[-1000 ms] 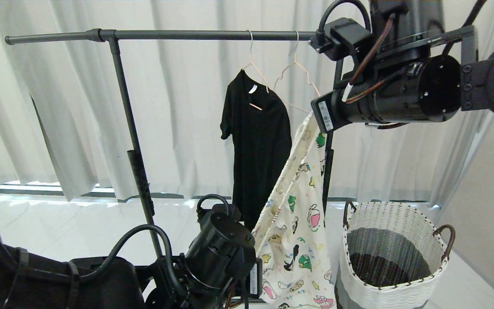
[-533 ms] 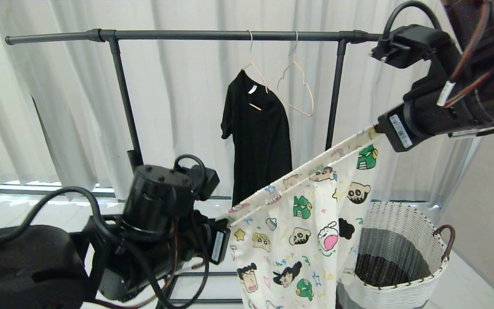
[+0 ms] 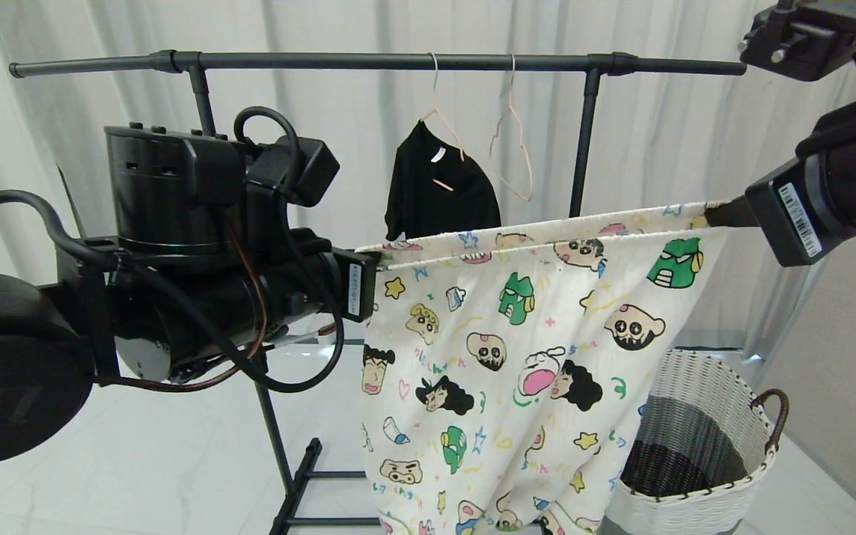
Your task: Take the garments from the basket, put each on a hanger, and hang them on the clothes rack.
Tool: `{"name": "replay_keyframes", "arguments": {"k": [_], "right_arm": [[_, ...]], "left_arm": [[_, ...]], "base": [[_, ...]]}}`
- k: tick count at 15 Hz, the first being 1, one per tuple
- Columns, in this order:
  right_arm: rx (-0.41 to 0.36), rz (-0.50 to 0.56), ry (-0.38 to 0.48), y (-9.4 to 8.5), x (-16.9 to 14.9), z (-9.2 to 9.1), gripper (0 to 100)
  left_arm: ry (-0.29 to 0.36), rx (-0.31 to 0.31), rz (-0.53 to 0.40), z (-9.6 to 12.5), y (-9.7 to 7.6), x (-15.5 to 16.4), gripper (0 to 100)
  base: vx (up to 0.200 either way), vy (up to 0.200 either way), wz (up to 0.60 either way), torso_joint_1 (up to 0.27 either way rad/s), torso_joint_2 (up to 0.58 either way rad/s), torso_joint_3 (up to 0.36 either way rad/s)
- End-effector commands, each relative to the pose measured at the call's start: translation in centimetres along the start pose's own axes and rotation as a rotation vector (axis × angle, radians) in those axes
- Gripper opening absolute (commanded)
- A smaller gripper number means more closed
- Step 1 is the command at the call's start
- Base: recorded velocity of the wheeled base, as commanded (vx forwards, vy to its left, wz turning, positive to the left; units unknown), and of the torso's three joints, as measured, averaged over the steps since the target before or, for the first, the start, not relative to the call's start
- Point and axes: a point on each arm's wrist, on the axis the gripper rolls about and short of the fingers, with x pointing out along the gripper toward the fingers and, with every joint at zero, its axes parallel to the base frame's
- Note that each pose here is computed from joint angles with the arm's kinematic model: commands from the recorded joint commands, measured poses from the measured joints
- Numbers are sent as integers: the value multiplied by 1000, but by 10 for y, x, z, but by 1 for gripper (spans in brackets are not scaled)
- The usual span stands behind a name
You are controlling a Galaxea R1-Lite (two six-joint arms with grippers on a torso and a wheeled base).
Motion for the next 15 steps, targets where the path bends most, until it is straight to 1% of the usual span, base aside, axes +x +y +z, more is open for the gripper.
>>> {"name": "replay_keyframes", "arguments": {"k": [1, 2, 3, 4, 5, 6, 7, 8, 9, 10, 11, 13, 15], "right_arm": [[11, 17, -26, -5, -11, -1, 0], [13, 33, -32, -6, -15, -2, 0], [17, 45, -41, -8, -21, -4, 0], [12, 53, -30, -11, -28, -8, 0], [3, 92, -12, -14, -37, -15, 0], [-5, 160, 2, -17, -48, -23, 0], [-14, 229, 8, -19, -60, -32, 0], [-34, 272, 13, -18, -70, -40, 0], [-49, 302, 9, -16, -75, -45, 0], [-87, 375, 12, -10, -83, -57, 0], [-98, 425, 21, -2, -85, -61, 0], [-77, 517, 29, 16, -87, -60, 0], [-60, 526, 27, 20, -85, -57, 0]], "left_arm": [[-30, 66, -12, 5, 0, -13, 0], [-37, 92, -20, 6, 1, -18, 0], [-25, 111, -35, 8, 1, -28, 0], [9, 123, -88, 12, -4, -48, 0], [50, 137, -161, 15, -9, -65, 0], [62, 138, -205, 21, -9, -75, 0], [38, 138, -213, 28, -11, -75, 0], [17, 139, -218, 36, -12, -72, 0], [2, 136, -218, 42, -13, -70, 0], [-25, 138, -238, 54, -20, -62, 0], [-41, 139, -245, 61, -24, -57, 0], [-60, 142, -258, 71, -31, -46, 0], [-61, 144, -259, 72, -32, -43, 0]], "base": [[0, 0, 0, 0, 0, 0], [0, 0, 0, 0, 0, 0], [0, 0, 0, 0, 0, 0], [0, 0, 0, 0, 0, 0], [0, 0, 0, 0, 0, 0], [0, 0, 0, 0, 0, 0], [0, 0, 0, 0, 0, 0], [0, 0, 0, 0, 0, 0], [0, 0, 0, 0, 0, 0], [0, 0, 0, 0, 0, 0], [0, 0, 0, 0, 0, 0], [0, 0, 0, 0, 0, 0], [0, 0, 0, 0, 0, 0]]}}
